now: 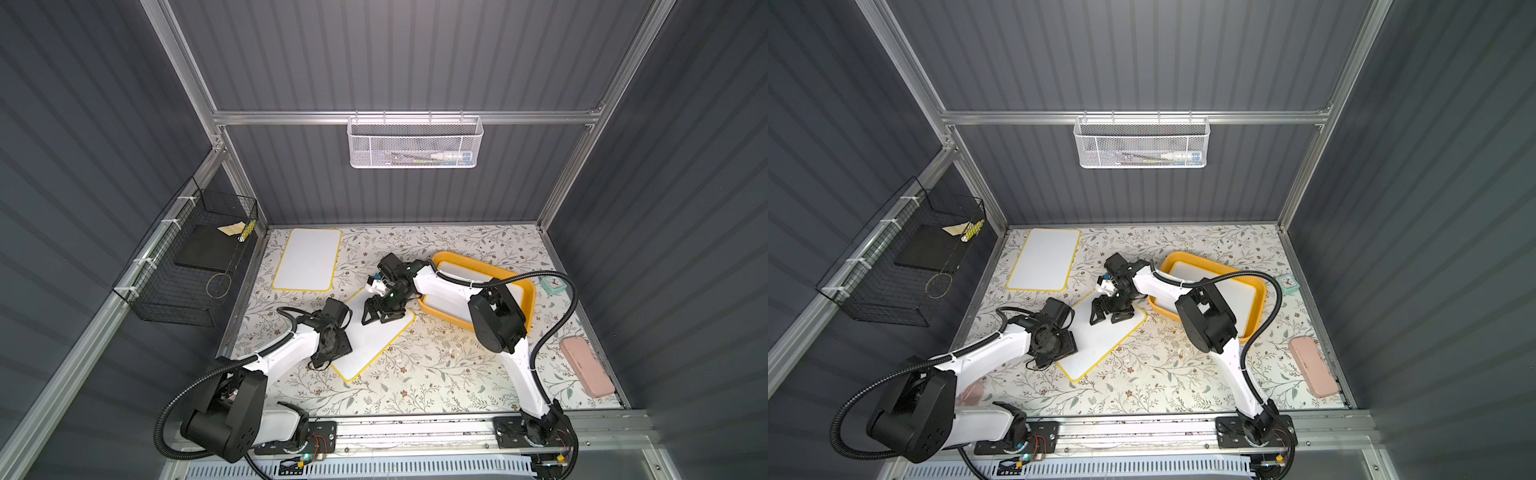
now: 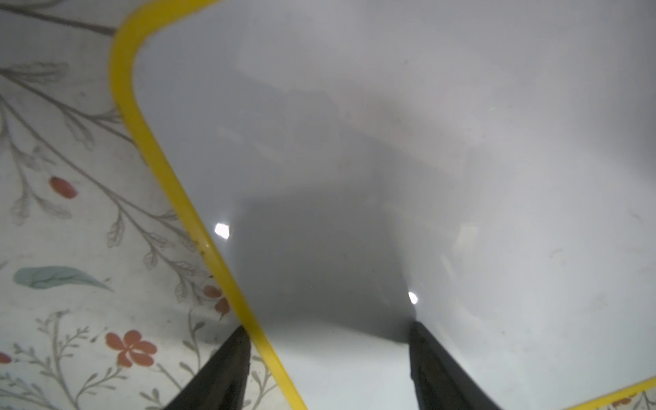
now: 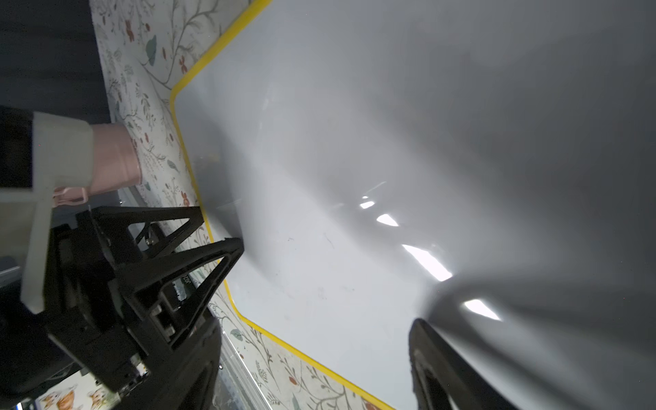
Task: Put the whiteboard into the storage box
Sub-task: Pick up the whiteboard at the center of the board.
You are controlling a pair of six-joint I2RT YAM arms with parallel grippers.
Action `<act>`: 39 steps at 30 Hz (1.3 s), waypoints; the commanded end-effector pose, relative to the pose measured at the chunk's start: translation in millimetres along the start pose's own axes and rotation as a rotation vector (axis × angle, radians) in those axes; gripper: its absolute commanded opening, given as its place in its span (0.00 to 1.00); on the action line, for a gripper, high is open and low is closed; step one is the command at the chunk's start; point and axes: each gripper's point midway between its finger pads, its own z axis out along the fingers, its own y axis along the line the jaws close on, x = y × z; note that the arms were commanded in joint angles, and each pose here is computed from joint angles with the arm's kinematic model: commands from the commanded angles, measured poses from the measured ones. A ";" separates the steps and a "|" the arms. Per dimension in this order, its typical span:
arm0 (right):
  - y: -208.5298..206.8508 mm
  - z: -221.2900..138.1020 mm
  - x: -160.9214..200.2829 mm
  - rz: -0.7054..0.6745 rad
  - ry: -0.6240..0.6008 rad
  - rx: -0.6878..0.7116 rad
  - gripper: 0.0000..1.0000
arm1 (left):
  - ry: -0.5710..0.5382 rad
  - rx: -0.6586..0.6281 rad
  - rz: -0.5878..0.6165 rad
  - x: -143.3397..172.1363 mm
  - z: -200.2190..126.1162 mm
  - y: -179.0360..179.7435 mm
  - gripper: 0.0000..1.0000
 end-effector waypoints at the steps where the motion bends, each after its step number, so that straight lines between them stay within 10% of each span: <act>1: -26.7 -27.7 -25.3 0.009 -0.089 0.163 0.83 | 0.005 -0.033 0.019 0.8 7.2 8.1 0.70; 12: -85.3 -32.2 -66.3 0.009 -0.119 0.374 0.83 | 0.026 -0.031 -0.005 0.9 13.4 6.8 0.70; 30: -17.1 -2.5 -35.1 0.030 0.052 -0.071 0.83 | -0.003 0.002 -0.055 -19.6 20.6 -1.8 0.70; 39: -56.5 -48.1 -60.2 0.057 -0.111 0.194 0.83 | -0.039 0.051 -0.133 -43.3 12.8 5.4 0.69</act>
